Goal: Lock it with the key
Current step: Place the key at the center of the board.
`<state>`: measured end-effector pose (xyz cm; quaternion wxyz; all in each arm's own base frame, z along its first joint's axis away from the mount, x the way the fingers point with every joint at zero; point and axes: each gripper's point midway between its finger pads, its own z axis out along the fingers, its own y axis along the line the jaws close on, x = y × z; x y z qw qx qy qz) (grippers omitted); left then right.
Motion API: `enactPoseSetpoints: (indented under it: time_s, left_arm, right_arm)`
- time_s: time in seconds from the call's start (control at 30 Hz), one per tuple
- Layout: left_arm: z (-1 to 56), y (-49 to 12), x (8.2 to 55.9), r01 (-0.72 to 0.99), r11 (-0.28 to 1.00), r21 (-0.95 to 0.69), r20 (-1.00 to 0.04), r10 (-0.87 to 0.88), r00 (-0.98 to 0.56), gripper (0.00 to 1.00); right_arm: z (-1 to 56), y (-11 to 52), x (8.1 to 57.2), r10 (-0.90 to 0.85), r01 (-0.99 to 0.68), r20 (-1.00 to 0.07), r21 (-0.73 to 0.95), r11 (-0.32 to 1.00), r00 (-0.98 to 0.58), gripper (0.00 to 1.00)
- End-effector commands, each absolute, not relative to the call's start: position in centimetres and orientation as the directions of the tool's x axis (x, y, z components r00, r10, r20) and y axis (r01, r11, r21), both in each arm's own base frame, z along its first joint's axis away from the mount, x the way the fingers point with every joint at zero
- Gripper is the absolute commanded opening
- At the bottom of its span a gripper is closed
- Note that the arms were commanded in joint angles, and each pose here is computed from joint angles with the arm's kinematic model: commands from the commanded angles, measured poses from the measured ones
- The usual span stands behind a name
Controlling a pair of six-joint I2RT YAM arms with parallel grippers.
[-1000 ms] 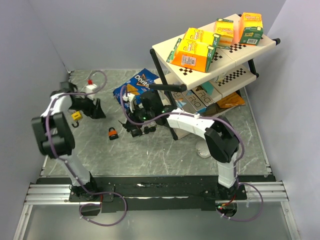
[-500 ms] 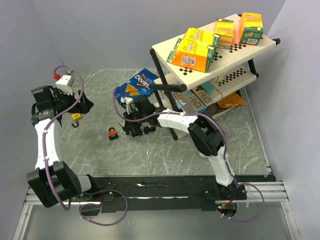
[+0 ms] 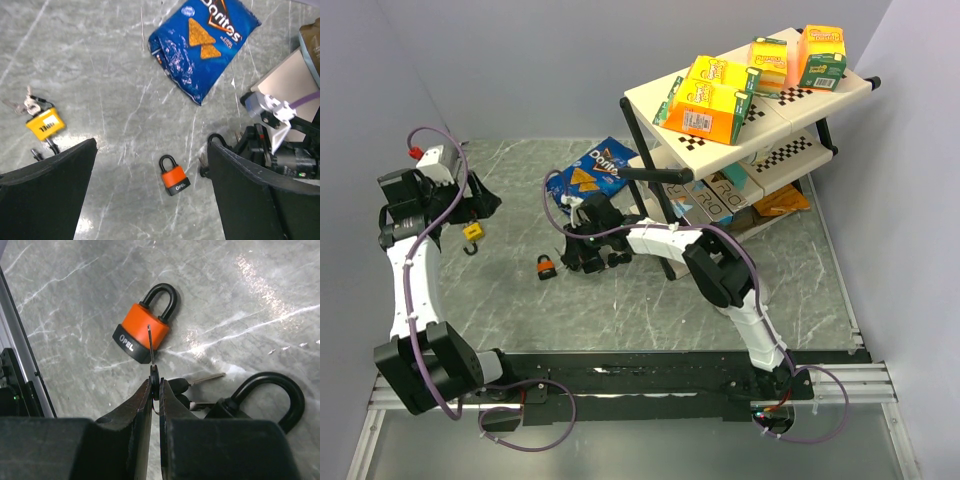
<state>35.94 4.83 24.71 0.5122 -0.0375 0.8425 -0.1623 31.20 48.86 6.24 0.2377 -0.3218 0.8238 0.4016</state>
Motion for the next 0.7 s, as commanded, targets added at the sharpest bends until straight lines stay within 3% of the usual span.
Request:
enactPoseSetpoints:
  time_s: [0.0,0.2,0.4,0.5,0.53,0.67]
  left_arm:
    - [24.9,5.1,35.8,0.077,0.942,-0.328,-0.837,-0.252,-0.486,0.96]
    - [22.6,6.5,35.7,-0.008,0.953,-0.304,-0.796,-0.258,-0.547,0.96]
    - [20.6,8.8,36.2,-0.123,0.959,-0.256,-0.761,-0.279,-0.586,0.96]
    - [19.4,9.4,36.6,-0.142,0.958,-0.249,-0.723,-0.281,-0.631,0.96]
    - [18.4,9.6,36.7,-0.160,0.953,-0.258,-0.695,-0.298,-0.654,0.96]
    - [18.2,11.0,38.4,-0.204,0.950,-0.237,-0.693,-0.312,-0.650,0.96]
  right_arm:
    - [7.2,50.9,32.0,-0.288,-0.707,-0.661,0.544,0.452,-0.693,0.02]
    - [7.1,51.8,32.1,-0.266,-0.688,-0.648,0.578,0.439,-0.714,0.03]
    - [7.2,52.0,31.4,-0.266,-0.673,-0.627,0.606,0.424,-0.732,0.16]
    - [8.1,52.6,31.6,-0.241,-0.679,-0.646,0.608,0.411,-0.725,0.28]
    - [8.3,52.7,31.7,-0.238,-0.681,-0.650,0.607,0.409,-0.722,0.38]
    - [8.9,52.4,32.3,-0.228,-0.691,-0.668,0.591,0.417,-0.709,0.57]
